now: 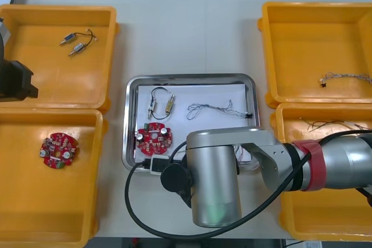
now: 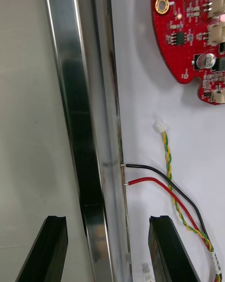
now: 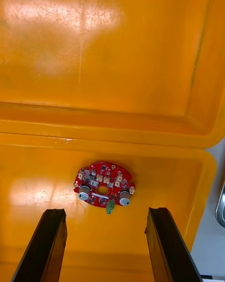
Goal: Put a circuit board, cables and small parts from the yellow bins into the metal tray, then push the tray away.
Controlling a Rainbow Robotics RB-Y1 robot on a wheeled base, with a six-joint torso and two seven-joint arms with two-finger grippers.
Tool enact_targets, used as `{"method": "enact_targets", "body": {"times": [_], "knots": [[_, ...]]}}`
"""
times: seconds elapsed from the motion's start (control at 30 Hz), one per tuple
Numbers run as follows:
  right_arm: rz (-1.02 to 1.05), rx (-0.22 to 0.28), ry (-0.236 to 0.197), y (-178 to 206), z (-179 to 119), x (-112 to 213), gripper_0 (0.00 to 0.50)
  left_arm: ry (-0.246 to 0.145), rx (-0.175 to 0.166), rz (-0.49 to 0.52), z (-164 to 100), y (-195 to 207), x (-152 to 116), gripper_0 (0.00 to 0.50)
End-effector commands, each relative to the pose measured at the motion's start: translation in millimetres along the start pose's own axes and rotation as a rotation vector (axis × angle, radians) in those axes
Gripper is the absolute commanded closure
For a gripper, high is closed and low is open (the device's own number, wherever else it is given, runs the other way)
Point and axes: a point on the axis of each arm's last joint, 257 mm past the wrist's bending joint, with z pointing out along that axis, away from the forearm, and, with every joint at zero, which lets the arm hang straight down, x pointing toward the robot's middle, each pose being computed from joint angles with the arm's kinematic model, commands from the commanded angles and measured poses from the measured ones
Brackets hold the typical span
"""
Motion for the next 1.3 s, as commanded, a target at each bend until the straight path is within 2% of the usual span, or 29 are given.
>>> {"method": "enact_targets", "body": {"times": [0.03,0.2,0.27,0.3,0.33,0.37,0.4,0.43,0.5,0.67,1.03,1.3], "knots": [[-0.038,0.02,-0.033,-1,-6,-16,0.0,-0.025,-0.039,0.058,-13,14,-4,0.0],[-0.034,0.018,-0.031,0,-6,-16,0.002,-0.025,-0.039,0.058,-13,14,-4,0.0],[-0.032,0.018,-0.031,0,-6,-16,0.037,-0.025,-0.039,0.058,-13,14,-4,0.0],[-0.03,0.017,-0.031,0,-6,-16,0.09,-0.025,-0.039,0.058,-13,14,-4,0.0],[-0.03,0.018,-0.031,0,-6,-16,0.194,-0.025,-0.039,0.058,-13,14,-4,0.0],[-0.03,0.018,-0.029,0,-5,-15,0.25,-0.025,-0.039,0.058,-13,14,-4,0.0],[-0.027,0.019,-0.03,0,-5,-15,0.373,-0.025,-0.039,0.058,-13,14,-4,0.0],[-0.025,0.017,-0.031,1,-5,-16,0.452,-0.025,-0.039,0.058,-13,14,-4,0.0],[-0.026,0.02,-0.032,0,-6,-16,0.493,-0.025,-0.039,0.058,-13,14,-4,0.0],[-0.025,0.025,-0.032,-2,-5,-15,0.5,-0.025,-0.039,0.058,-13,14,-4,0.0],[-0.047,0.107,-0.058,-32,-8,-16,0.5,-0.025,-0.039,0.058,-13,14,-4,0.0],[-0.065,0.149,-0.078,-54,-12,-18,0.5,-0.025,-0.039,0.058,-13,14,-4,0.0]]}}
